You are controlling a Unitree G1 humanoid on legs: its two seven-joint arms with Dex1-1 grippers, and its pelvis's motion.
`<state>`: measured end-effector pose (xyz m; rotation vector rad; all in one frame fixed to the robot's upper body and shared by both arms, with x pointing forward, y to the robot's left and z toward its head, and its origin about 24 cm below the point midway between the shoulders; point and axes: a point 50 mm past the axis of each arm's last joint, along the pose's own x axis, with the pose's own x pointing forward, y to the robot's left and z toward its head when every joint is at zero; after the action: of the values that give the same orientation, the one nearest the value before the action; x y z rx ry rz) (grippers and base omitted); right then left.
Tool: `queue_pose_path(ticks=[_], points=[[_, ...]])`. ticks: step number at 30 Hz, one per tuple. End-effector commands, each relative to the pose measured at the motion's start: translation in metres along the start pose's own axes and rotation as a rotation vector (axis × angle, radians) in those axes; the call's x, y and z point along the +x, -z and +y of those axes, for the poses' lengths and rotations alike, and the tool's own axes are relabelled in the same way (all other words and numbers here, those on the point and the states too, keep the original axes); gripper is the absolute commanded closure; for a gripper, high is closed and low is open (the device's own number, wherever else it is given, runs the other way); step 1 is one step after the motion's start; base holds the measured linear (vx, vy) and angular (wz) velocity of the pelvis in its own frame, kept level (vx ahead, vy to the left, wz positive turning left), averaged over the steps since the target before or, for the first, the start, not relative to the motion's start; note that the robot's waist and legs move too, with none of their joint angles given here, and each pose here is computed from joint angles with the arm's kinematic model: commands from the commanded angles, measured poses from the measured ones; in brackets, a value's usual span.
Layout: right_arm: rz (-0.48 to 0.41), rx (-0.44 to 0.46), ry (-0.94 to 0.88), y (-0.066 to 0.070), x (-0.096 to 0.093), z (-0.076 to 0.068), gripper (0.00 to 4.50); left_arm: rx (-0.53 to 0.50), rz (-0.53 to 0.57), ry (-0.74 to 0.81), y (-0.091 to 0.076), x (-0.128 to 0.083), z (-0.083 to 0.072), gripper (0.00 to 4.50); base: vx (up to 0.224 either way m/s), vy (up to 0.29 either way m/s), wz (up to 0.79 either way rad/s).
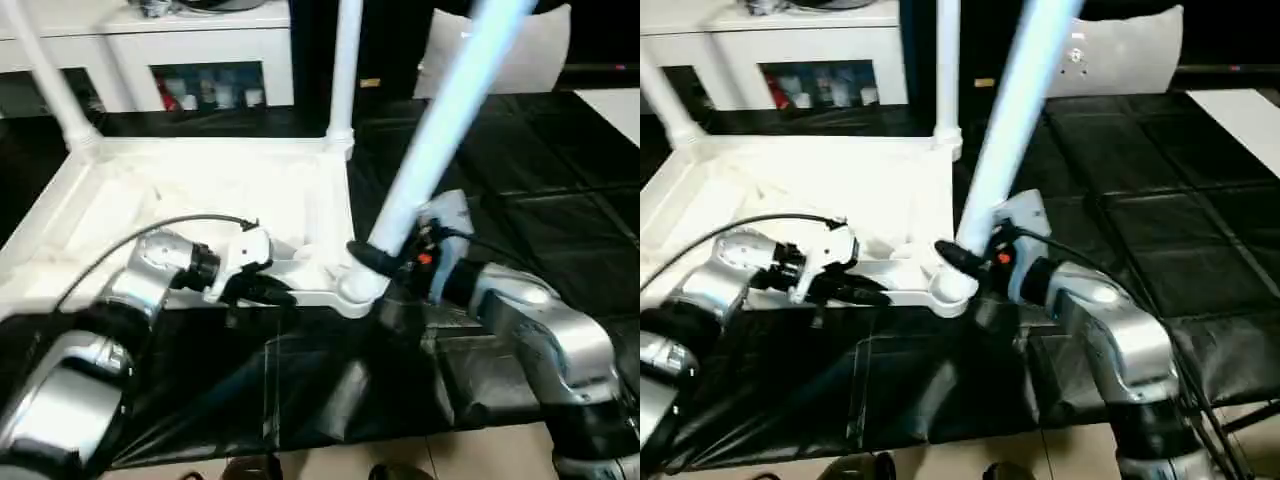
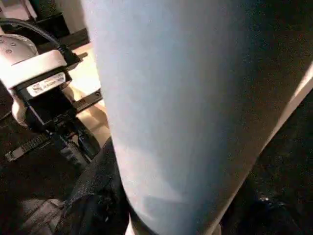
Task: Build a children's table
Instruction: Insert table leg to table base
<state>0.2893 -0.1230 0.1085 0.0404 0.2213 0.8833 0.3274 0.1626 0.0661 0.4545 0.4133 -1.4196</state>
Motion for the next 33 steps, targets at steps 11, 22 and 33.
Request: queue_pose_path(ticks=[11, 22, 33], points=[[0.067, -0.069, -0.044, 0.011, 0.009, -0.003, 2.59, -0.072, -0.026, -0.188, -0.005, 0.009, -0.023, 4.5, 0.0, 0.0, 0.0], [0.074, 0.023, -0.03, 0.028, 0.008, -0.014, 2.6, -0.019, -0.013, -0.12, -0.009, 0.008, -0.035, 4.5, 0.0, 0.0, 0.0], [0.064, 0.2, 0.006, 0.069, -0.013, -0.018, 2.6, -0.038, -0.024, -0.131, -0.006, 0.008, -0.032, 4.5, 0.0, 0.0, 0.0]])
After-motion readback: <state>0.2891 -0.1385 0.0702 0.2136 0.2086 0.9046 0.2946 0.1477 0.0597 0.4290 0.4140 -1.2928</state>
